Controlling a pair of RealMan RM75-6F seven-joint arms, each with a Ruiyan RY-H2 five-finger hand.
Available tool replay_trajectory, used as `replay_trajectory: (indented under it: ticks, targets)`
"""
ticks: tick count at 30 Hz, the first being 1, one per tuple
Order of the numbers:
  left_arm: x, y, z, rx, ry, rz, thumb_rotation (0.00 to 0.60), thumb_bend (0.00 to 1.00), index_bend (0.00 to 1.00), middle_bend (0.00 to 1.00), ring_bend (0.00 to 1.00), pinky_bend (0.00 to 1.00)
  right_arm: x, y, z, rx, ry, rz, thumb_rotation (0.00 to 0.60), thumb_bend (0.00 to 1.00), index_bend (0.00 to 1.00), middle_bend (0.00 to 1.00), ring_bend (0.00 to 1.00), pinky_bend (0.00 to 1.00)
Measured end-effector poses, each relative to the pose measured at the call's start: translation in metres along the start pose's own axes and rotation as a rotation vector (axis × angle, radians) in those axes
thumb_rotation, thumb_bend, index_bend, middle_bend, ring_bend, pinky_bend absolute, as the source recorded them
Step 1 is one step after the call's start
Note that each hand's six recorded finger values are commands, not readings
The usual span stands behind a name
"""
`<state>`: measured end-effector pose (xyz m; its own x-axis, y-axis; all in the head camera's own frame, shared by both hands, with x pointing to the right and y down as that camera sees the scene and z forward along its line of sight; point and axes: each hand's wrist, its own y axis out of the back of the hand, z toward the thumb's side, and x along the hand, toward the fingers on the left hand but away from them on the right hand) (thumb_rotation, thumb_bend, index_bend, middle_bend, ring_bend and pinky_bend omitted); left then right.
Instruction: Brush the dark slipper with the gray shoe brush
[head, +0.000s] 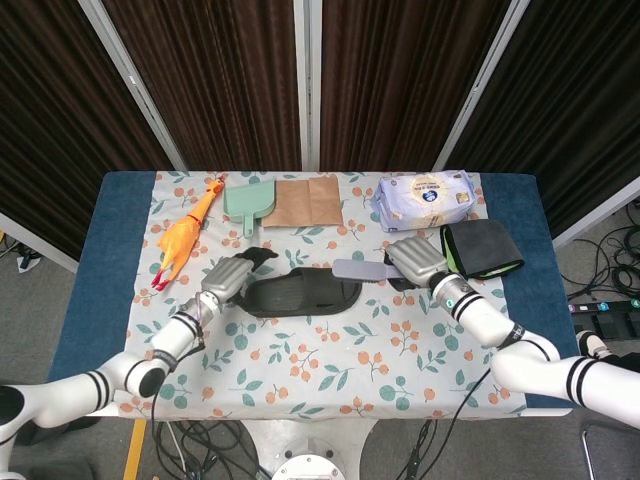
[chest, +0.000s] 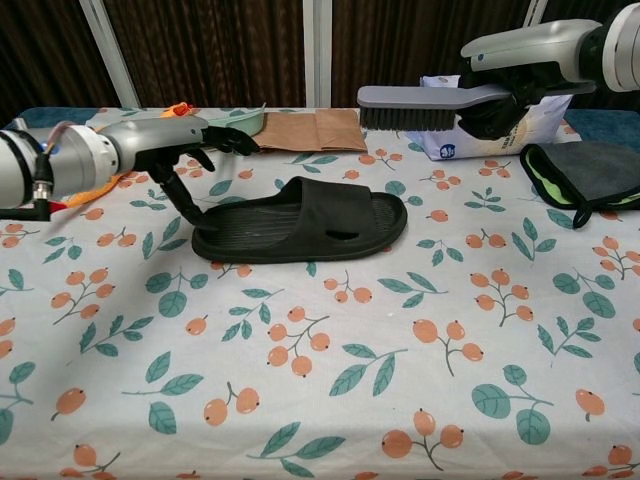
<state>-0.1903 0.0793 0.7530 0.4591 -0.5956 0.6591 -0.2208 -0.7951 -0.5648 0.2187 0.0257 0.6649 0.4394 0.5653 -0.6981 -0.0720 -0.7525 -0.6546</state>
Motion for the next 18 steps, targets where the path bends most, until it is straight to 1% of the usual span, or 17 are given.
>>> replay_trajectory:
  ticks: [5,10,12,14,16,18]
  targets:
    - [0.012,-0.015,0.014,0.011,-0.018,-0.029,0.600,0.01,0.16,0.18,0.07,0.19,-0.010,-0.015,0.001,0.018,-0.012,0.000,0.600,0.63,1.00,0.93,1.00,1.00]
    - [0.017,-0.028,0.020,0.023,-0.026,-0.053,0.600,0.01,0.16,0.18,0.08,0.20,-0.020,-0.031,0.007,0.022,-0.005,0.004,0.600,0.63,1.00,0.93,1.00,1.00]
    - [0.020,-0.032,0.020,0.022,-0.022,-0.055,0.600,0.01,0.20,0.21,0.12,0.22,-0.023,-0.037,0.010,0.026,0.001,0.006,0.600,0.63,1.00,0.93,1.00,1.00]
    - [0.023,-0.034,0.021,0.018,-0.019,-0.044,0.600,0.01,0.26,0.29,0.20,0.27,-0.027,-0.044,0.013,0.025,0.007,0.007,0.600,0.63,1.00,0.93,1.00,1.00]
    - [0.025,-0.035,0.020,0.015,-0.017,-0.033,0.600,0.02,0.30,0.33,0.24,0.30,-0.031,-0.050,0.017,0.028,0.012,0.004,0.600,0.63,1.00,0.94,1.00,1.00]
    - [0.027,-0.037,0.020,0.015,-0.016,-0.027,0.600,0.02,0.32,0.35,0.26,0.30,-0.035,-0.056,0.020,0.038,0.020,-0.002,0.600,0.63,1.00,0.94,1.00,1.00]
